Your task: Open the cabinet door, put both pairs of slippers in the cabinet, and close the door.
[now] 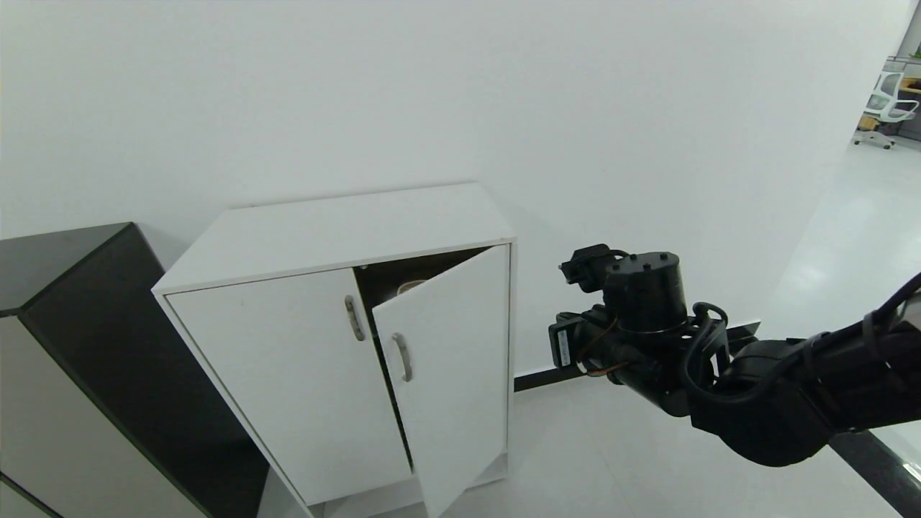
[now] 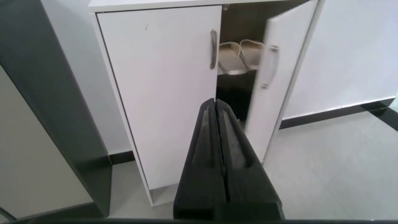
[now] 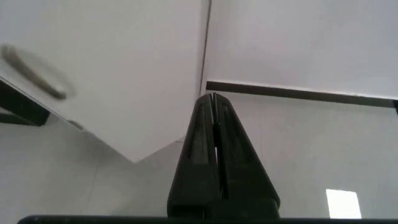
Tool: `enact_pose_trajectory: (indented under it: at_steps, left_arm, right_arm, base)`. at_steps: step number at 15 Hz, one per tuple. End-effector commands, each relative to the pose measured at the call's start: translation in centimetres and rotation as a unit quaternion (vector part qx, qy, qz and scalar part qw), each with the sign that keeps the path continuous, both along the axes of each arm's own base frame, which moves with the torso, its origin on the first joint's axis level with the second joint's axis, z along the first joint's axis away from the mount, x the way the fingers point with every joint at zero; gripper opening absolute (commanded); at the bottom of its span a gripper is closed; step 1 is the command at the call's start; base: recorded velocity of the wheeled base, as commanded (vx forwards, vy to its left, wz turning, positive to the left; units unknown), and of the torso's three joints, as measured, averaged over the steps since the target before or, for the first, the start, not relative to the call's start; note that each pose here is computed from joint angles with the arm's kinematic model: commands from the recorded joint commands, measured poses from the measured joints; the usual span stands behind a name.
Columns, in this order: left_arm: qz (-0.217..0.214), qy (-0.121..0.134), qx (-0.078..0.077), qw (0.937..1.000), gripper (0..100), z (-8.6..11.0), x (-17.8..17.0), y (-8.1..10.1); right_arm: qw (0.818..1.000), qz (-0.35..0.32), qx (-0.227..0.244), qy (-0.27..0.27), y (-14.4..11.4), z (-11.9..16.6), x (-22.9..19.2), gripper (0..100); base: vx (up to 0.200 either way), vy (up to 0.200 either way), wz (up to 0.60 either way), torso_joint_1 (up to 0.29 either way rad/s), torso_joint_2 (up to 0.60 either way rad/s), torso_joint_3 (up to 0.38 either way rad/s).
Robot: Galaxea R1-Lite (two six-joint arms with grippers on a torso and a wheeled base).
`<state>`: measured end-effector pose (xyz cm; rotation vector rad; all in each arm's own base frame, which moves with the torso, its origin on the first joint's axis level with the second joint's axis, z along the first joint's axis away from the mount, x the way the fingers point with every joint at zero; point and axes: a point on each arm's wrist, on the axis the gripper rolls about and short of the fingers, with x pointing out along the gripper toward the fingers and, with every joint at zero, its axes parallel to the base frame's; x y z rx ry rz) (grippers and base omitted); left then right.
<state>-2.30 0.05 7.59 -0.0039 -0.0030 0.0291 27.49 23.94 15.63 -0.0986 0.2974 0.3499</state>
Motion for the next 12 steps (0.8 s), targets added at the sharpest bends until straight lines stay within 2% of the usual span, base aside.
enact_pose_trajectory:
  at_steps: [1,6,9,12]
  left_arm:
    - [0.001,0.001,0.0,1.0,0,0.0,0.0,0.0]
    - [0.0,0.001,0.0,1.0,0,0.0,0.0,0.0]
    - [0.0,0.001,0.0,1.0,0,0.0,0.0,0.0]
    - [0.001,0.001,0.0,1.0,0,0.0,0.0,0.0]
  right_arm:
    - [1.0,0.01,-0.001,0.002,0.5,-0.1,-0.4,0]
    - [0.999,0.038,-0.003,0.014,0.7,-0.8,-1.0,0]
    - [0.998,0.058,0.016,0.004,0.6,-1.1,-1.2,0]
    - [0.988,0.145,0.05,0.006,0.1,-2.0,-2.0,0]
  base:
    - [0.0,0.0,0.6,0.002,0.0,0.002]
    - [0.0,0.0,0.6,0.004,0.0,0.002]
    - [0.0,0.0,0.0,0.0,0.0,0.0]
    - [0.0,0.0,0.0,0.0,0.0,0.0]
